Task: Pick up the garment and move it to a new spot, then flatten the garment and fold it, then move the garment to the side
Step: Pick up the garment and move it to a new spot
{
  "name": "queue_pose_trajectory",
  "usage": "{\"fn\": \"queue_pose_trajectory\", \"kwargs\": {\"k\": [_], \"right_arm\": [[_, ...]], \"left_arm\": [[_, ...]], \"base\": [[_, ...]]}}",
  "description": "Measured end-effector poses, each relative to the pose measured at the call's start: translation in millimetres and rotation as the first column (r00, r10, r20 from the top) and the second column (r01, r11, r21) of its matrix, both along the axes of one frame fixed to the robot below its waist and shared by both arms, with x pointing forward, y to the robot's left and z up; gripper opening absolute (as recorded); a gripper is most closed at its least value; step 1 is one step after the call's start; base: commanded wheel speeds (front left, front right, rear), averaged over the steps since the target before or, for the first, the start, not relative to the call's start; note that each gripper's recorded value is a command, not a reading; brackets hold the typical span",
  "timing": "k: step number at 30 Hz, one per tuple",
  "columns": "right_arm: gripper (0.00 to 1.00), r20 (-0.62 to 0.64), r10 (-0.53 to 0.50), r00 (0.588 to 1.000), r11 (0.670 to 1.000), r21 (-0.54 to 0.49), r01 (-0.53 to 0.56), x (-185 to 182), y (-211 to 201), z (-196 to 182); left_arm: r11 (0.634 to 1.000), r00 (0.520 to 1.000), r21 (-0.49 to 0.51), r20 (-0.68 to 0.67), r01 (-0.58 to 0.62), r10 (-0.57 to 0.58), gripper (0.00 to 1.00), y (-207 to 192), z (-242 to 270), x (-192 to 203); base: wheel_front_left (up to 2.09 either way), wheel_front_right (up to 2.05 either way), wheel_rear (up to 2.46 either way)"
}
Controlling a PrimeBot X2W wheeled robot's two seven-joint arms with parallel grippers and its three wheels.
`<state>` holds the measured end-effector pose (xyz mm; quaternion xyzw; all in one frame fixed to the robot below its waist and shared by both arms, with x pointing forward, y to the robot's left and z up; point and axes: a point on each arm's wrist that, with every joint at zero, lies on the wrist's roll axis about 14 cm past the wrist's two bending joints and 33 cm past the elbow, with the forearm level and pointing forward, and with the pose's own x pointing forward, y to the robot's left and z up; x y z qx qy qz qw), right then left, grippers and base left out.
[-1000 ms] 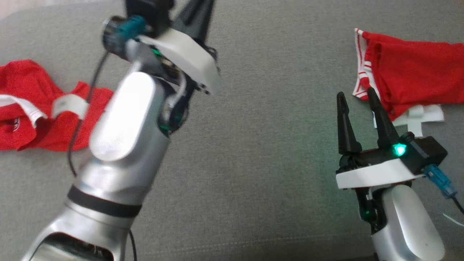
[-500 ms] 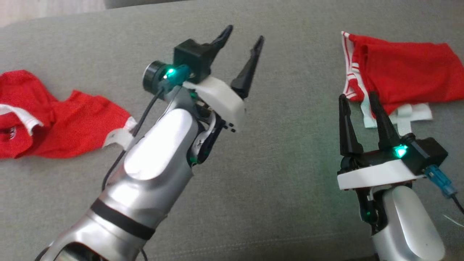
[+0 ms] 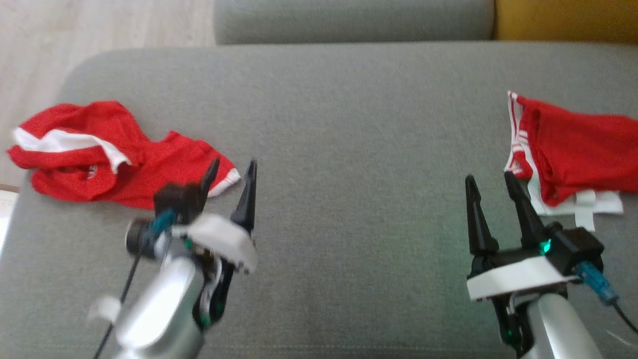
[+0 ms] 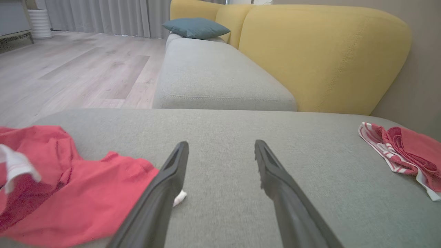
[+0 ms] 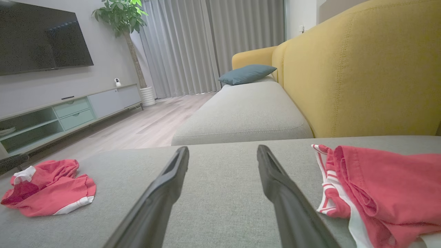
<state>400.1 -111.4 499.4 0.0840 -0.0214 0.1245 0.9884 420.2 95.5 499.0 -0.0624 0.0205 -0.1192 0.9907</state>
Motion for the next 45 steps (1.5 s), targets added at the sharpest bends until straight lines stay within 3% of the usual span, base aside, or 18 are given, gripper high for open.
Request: {"fn": "queue_pose_trajectory", "kwargs": {"k": [12, 27, 38, 45], "right_arm": [[1.00, -0.048, 0.045, 0.998, 0.999, -0.008, -0.046, -35, 13, -14], [1.00, -0.064, 0.092, 0.994, 0.996, -0.001, -0.092, -34, 29, -19], [1.00, -0.091, 0.285, 0.954, 0.958, -0.008, -0.287, -28, 94, -28], [1.00, -0.098, 0.454, 0.885, 0.890, 0.004, -0.456, -33, 153, -31]], "left_arm": [[0.987, 0.988, -0.048, 0.011, -0.155, 0.156, 1.00, 32, -7, -73], [0.967, 0.968, -0.062, 0.025, -0.248, 0.250, 1.00, 60, -7, -82], [0.892, 0.893, -0.053, 0.005, -0.449, 0.450, 1.00, 125, -14, -106], [0.805, 0.805, -0.026, -0.002, -0.593, 0.593, 1.00, 173, -18, -140]], "base": [[0.00, 0.00, 0.00], [0.00, 0.00, 0.00], [0.00, 0.00, 0.00], [0.00, 0.00, 0.00]]}}
